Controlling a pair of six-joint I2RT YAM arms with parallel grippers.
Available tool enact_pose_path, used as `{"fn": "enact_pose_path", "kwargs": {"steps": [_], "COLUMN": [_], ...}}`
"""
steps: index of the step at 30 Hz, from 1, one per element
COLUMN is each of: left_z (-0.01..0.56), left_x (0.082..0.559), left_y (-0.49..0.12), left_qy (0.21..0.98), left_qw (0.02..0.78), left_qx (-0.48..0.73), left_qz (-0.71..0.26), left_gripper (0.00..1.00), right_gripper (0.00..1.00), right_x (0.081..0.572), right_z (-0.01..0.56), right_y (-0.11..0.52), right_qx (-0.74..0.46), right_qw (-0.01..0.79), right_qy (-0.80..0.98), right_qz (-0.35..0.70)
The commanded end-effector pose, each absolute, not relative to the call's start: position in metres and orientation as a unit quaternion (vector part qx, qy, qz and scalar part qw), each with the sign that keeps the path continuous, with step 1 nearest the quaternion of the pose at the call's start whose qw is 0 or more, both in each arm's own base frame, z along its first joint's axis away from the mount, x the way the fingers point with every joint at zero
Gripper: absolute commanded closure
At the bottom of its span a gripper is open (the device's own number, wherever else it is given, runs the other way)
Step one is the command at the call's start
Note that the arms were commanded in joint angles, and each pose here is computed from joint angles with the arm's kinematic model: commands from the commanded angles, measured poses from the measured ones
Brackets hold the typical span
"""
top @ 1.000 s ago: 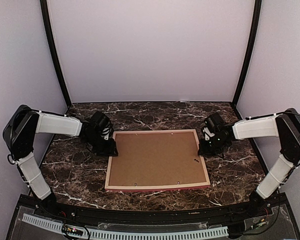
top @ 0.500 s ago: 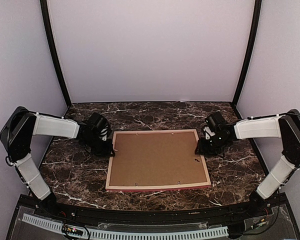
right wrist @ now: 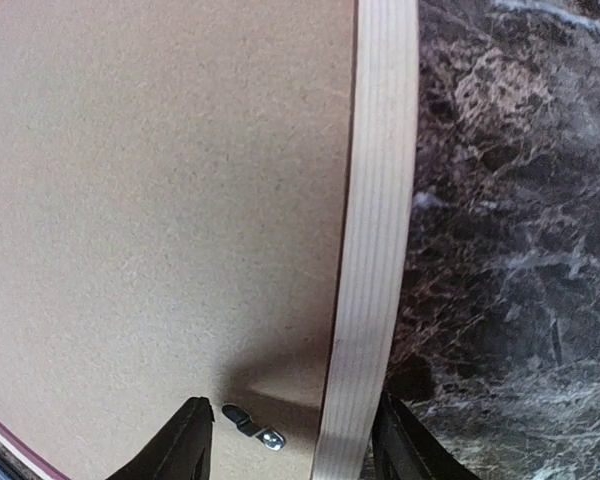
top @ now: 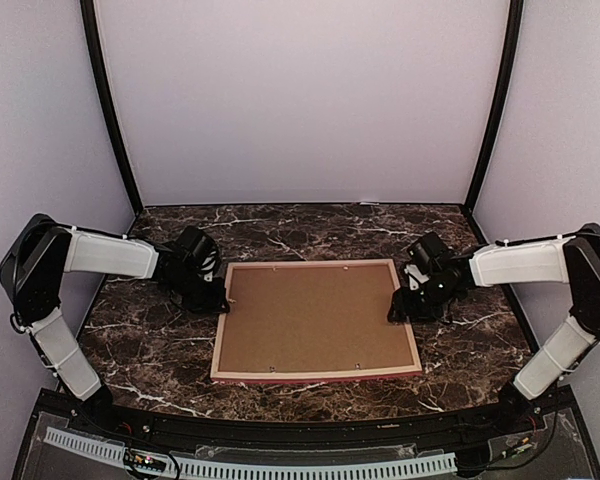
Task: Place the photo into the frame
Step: Press the fastener onto the backboard.
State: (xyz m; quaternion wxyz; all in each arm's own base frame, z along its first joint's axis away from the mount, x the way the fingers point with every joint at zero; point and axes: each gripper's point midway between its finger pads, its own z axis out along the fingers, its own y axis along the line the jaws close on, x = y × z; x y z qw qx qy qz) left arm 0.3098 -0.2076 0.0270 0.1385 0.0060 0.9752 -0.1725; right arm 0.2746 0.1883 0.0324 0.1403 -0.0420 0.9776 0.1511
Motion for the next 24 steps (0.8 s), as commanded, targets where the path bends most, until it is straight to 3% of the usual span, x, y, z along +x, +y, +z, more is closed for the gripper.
{"fn": "enact_pose_path", "kwargs": {"steps": [1, 10, 24], "left_z": [0.019, 0.019, 0.018], "left_x": [0.295, 0.295, 0.295], "left_y": [-0.209, -0.21, -0.211], "left_qy": [0.977, 0.977, 0.978], "left_qw": [0.121, 0.122, 0.119], "left_qx": [0.02, 0.02, 0.023], "left_qz": [-0.173, -0.174, -0.172], "left_gripper": [0.87, 0.9, 0.91], "right_gripper": [0.44, 0.46, 0.65], "right_x": [0.262, 0.258, 0.265], "right_z": [0.033, 0.025, 0.02], "right_y": [0.189, 0.189, 0.188], "right_qx": [-0.066, -0.077, -0.061], "right_qw": [0.138, 0.132, 0.124], "right_qy": [0.978, 0.98, 0.984], "right_qz": [0.141, 0.125, 0.113]}}
